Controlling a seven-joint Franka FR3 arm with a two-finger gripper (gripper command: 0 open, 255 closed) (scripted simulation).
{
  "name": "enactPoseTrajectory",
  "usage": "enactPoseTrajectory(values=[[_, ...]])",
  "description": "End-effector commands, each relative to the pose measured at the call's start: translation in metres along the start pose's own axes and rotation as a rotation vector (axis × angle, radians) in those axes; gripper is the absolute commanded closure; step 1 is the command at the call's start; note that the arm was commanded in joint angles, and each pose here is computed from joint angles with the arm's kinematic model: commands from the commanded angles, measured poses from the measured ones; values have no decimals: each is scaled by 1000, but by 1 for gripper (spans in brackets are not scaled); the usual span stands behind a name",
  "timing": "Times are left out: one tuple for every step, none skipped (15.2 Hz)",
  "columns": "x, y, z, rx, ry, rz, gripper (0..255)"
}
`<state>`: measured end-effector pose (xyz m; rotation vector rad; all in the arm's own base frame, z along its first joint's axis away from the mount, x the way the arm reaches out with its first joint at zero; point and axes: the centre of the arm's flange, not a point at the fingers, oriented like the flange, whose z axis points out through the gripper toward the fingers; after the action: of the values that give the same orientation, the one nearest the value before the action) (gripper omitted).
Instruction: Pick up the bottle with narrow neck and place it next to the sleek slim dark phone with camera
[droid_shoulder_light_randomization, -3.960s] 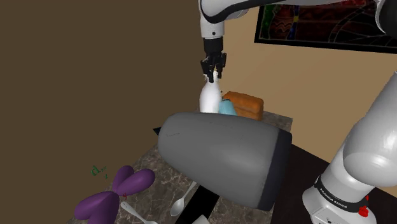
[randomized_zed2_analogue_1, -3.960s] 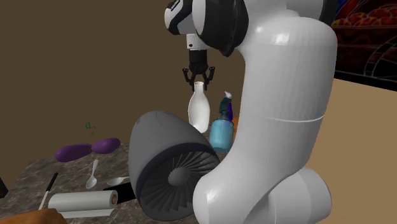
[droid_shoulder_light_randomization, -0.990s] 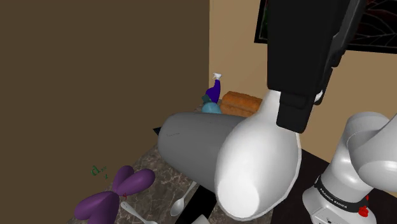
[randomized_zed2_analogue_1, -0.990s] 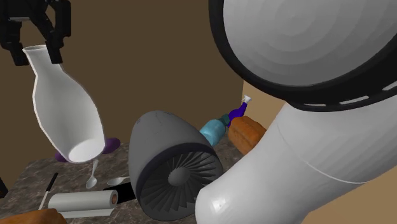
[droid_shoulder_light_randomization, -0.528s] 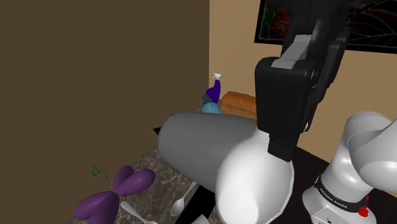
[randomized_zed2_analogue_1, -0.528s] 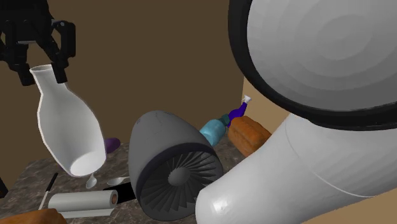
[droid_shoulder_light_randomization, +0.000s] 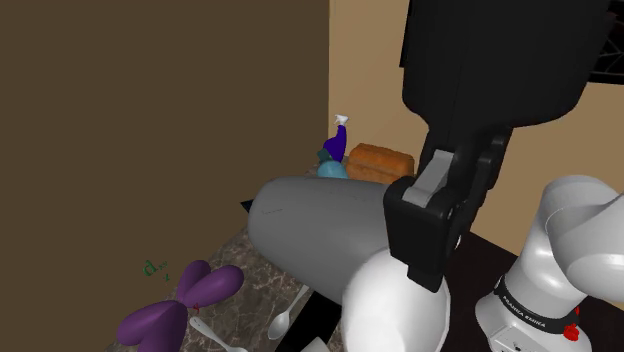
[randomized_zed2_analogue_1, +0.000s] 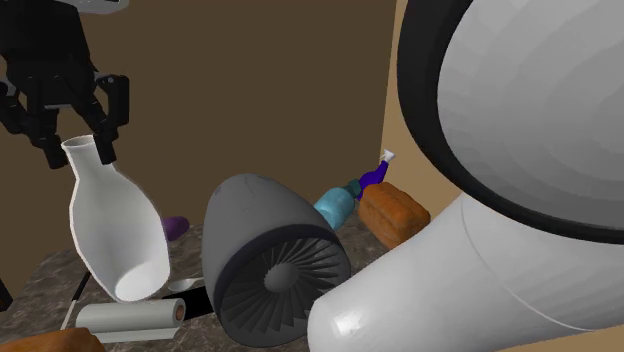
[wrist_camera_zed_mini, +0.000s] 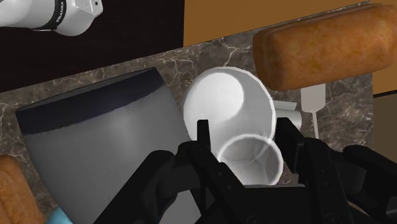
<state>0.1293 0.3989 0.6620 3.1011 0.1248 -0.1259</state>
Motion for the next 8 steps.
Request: enactPoseTrajectory(values=[[0, 0, 11, 1, 1, 0, 255], [1, 0, 17, 1, 1, 0, 255], [1, 0, 22, 1, 1, 0, 255], [1, -1, 27, 1, 1, 0, 255], [2, -1, 32, 1, 1, 0, 255], [2, -1, 38, 1, 1, 0, 255], [3, -1, 43, 1, 1, 0, 255], [3, -1, 48, 1, 1, 0, 255]])
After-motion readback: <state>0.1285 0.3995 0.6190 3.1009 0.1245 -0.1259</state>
